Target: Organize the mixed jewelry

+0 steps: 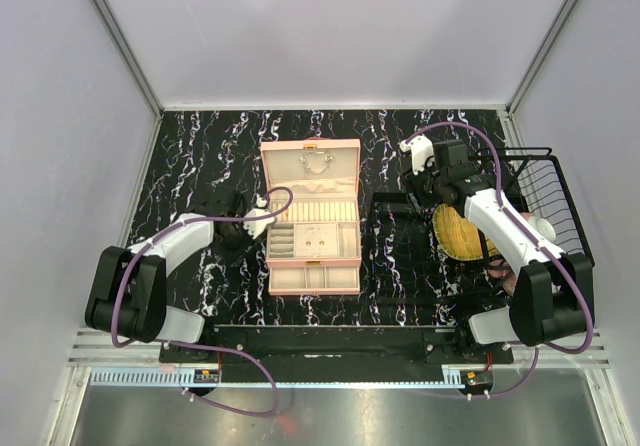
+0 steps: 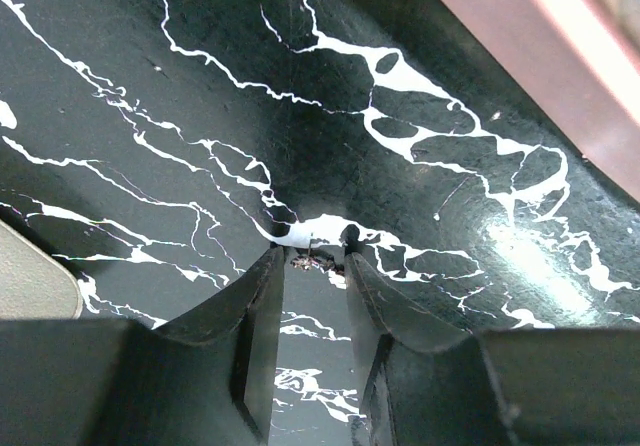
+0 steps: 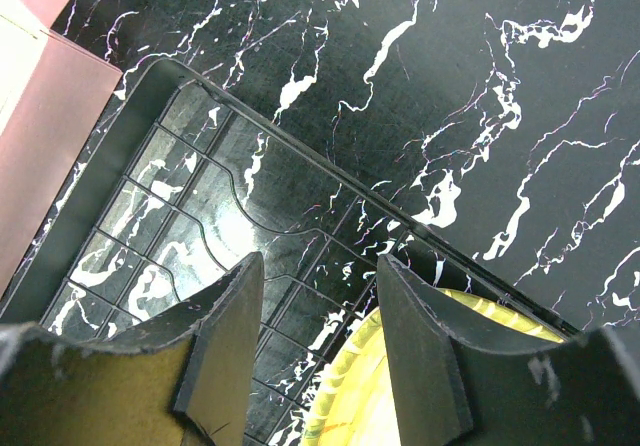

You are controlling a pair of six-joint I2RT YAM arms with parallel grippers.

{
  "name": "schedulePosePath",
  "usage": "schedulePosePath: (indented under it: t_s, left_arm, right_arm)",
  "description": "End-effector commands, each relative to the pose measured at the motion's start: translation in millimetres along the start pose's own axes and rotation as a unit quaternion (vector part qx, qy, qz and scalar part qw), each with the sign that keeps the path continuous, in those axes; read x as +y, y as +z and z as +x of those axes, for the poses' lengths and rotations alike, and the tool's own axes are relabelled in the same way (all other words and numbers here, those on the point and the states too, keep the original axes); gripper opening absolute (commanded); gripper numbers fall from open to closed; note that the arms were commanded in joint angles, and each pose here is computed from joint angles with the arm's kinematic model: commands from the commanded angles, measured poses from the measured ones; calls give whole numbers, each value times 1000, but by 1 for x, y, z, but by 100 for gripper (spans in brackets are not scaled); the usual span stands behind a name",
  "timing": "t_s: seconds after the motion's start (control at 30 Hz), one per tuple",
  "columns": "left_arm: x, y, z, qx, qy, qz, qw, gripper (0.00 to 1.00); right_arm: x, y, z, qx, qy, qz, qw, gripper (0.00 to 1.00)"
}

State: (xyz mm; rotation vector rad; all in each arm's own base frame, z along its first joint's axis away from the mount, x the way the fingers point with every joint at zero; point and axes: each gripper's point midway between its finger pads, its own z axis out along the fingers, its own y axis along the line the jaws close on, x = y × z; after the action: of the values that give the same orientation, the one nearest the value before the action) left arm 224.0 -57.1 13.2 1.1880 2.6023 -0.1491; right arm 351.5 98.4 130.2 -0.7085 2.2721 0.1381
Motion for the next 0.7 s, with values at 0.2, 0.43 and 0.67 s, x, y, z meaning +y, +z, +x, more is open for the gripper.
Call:
schedulePosePath:
  t_s: [0.2,0.43,0.67]
  left_arm:
    - [4,5,-2,-4,-7,-13,1000,33]
    - [4,9,7,8,1,-20,1000,27]
    - [4,10,15,18,5,-24,1000,20]
  right_arm:
    - [-3,-4,-15,-20,2,1,1000,55]
    - [-3,-3,-15,-20,2,1,1000,55]
    - [-3,-4,-15,-20,2,1,1000,55]
